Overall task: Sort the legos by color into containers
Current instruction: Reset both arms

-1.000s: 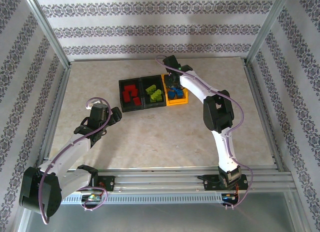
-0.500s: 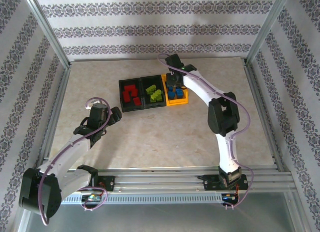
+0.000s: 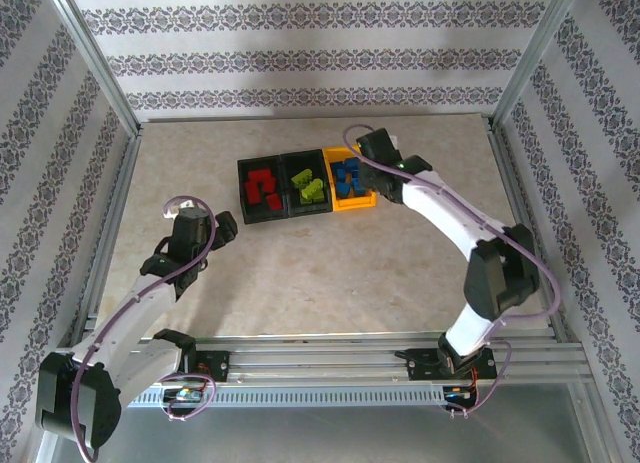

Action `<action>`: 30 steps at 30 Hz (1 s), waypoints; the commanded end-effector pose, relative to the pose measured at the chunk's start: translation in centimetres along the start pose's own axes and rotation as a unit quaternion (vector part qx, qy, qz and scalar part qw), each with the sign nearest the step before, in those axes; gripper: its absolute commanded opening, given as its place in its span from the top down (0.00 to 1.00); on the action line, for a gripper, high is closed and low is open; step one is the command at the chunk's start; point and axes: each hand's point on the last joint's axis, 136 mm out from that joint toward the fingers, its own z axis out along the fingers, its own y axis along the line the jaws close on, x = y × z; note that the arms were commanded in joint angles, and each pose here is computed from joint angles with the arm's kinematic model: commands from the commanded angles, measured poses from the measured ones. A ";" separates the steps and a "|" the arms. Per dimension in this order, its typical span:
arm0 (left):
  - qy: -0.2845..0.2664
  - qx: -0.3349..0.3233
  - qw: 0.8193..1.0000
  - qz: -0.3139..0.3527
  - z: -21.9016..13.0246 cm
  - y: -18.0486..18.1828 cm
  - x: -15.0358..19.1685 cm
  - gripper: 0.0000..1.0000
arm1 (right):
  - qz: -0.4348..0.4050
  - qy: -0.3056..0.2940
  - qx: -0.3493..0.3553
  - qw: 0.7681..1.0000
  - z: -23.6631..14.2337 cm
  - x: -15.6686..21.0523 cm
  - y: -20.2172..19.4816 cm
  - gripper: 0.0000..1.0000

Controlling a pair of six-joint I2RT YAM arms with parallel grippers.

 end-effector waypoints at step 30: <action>-0.133 -0.126 0.979 0.086 -3.8 5.9 -5.4 0.01 | 0.131 -0.117 0.180 0.968 -7.6 7.4 -18.0 0.02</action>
